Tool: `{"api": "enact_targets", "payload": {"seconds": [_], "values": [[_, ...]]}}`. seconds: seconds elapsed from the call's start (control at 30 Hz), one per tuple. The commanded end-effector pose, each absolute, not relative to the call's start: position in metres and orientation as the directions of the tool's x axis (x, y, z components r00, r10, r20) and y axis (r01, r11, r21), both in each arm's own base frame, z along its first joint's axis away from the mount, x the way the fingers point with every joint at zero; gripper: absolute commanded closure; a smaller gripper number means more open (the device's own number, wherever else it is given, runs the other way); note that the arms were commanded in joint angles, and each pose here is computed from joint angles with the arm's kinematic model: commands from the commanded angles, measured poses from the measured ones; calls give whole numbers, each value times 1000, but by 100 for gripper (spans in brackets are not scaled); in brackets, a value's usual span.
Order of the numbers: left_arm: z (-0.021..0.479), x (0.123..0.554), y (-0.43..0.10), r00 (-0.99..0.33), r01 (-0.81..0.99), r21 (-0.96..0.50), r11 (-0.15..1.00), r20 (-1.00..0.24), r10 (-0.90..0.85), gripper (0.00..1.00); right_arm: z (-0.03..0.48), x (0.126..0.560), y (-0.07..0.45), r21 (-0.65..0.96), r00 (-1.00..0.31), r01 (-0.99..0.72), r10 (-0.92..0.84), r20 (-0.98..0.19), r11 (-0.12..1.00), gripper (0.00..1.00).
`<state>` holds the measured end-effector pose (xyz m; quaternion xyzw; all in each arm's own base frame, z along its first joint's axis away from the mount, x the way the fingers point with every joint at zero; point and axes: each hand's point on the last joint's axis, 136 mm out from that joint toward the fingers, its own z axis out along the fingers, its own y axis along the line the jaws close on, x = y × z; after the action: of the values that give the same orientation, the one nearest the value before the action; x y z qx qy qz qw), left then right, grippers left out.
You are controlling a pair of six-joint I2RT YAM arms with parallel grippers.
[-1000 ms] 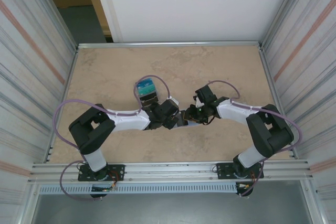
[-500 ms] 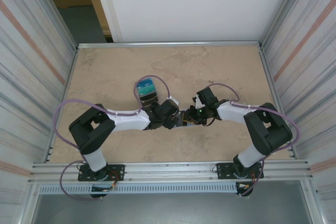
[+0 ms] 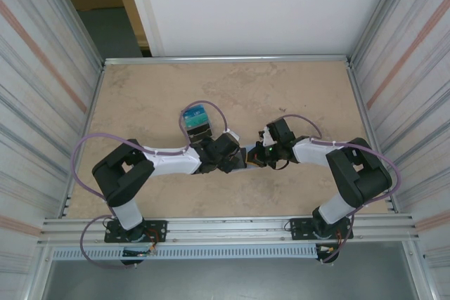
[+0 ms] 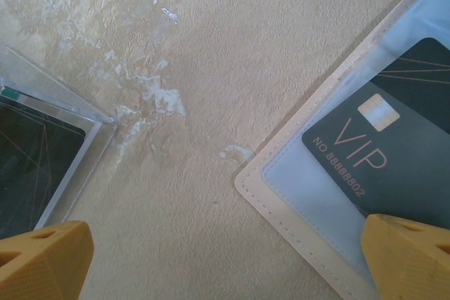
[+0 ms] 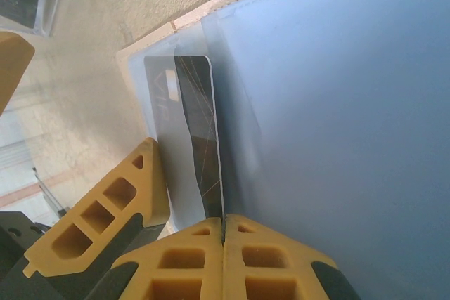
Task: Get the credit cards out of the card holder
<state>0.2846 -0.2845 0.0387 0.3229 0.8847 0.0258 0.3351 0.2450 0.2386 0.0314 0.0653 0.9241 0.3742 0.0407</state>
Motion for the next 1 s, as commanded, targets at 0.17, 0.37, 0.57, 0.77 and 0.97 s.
{"api": "enact_targets", "payload": {"seconds": [0.17, 0.37, 0.57, 0.77, 0.97], "values": [[24, 274, -274, -591, 567, 279, 775, -518, 619, 1, 38, 251, 234, 684, -987, 44, 138, -82, 728, 100], [24, 274, -274, -589, 566, 285, 773, -516, 621, 1, 46, 254, 230, 662, -985, 5, 118, -126, 750, 100], [24, 275, -274, -588, 566, 285, 773, -518, 621, 1, 48, 254, 225, 655, -983, -3, 119, -141, 756, 100], [23, 274, -272, -588, 566, 292, 771, -513, 626, 1, 47, 256, 219, 652, -981, 13, 137, -140, 758, 100], [20, 276, -267, -579, 572, 352, 741, -467, 668, 1, 53, 259, 223, 696, -979, 2, 142, -144, 718, 100]]}}
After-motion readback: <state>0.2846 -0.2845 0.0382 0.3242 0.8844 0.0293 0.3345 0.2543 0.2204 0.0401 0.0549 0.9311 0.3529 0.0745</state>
